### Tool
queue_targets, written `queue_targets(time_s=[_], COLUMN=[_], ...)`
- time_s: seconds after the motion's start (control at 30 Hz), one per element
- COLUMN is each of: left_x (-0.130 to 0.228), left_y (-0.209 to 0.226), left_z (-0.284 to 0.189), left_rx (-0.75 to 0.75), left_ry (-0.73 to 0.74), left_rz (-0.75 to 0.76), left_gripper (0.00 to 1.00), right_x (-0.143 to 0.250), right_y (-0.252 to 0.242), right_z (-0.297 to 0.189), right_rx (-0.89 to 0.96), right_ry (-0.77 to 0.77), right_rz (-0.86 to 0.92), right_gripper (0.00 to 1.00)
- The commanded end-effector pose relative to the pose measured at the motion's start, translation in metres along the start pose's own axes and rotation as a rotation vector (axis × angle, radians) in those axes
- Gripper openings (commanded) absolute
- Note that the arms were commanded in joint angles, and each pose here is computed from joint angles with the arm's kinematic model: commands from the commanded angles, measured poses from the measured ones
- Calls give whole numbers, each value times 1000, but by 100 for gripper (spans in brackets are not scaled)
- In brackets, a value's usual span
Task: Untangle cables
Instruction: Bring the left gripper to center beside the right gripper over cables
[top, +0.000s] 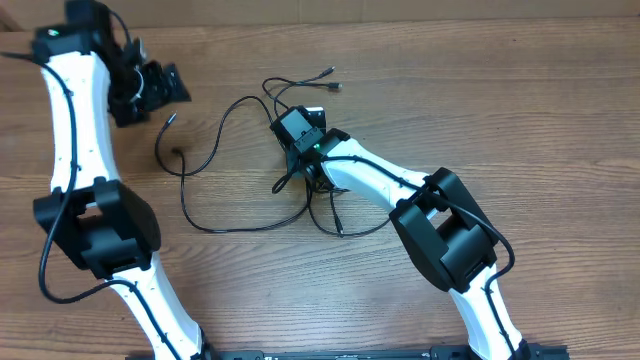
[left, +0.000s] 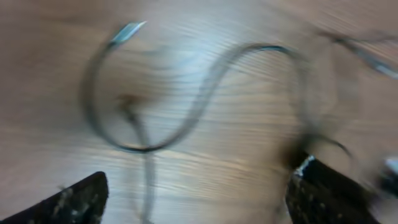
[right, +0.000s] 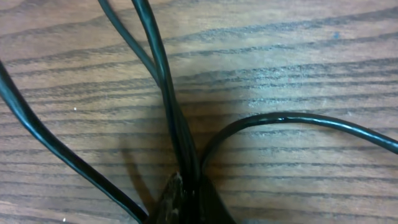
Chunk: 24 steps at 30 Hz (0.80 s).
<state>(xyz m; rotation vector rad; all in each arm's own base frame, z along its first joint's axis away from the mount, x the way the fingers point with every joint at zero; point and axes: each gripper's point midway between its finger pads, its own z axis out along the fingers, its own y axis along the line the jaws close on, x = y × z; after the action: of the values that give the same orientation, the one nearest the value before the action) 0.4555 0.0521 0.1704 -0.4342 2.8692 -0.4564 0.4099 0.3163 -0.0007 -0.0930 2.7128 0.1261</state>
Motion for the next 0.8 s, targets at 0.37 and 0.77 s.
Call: queue_targets(time_s=[0.37,0.77], left_x=[120,175], left_y=[-125,-124], left_z=[57,106], left_rx=[298,349], left_ry=[385,514], left_rz=[433,634], left_gripper=[85,78], right_x=[70,68], right_y=[-68,-87], right_z=[33,29], right_rx=[-83,-118], right_ry=[480,536], right_rz=[204,253], right_gripper=[5,6])
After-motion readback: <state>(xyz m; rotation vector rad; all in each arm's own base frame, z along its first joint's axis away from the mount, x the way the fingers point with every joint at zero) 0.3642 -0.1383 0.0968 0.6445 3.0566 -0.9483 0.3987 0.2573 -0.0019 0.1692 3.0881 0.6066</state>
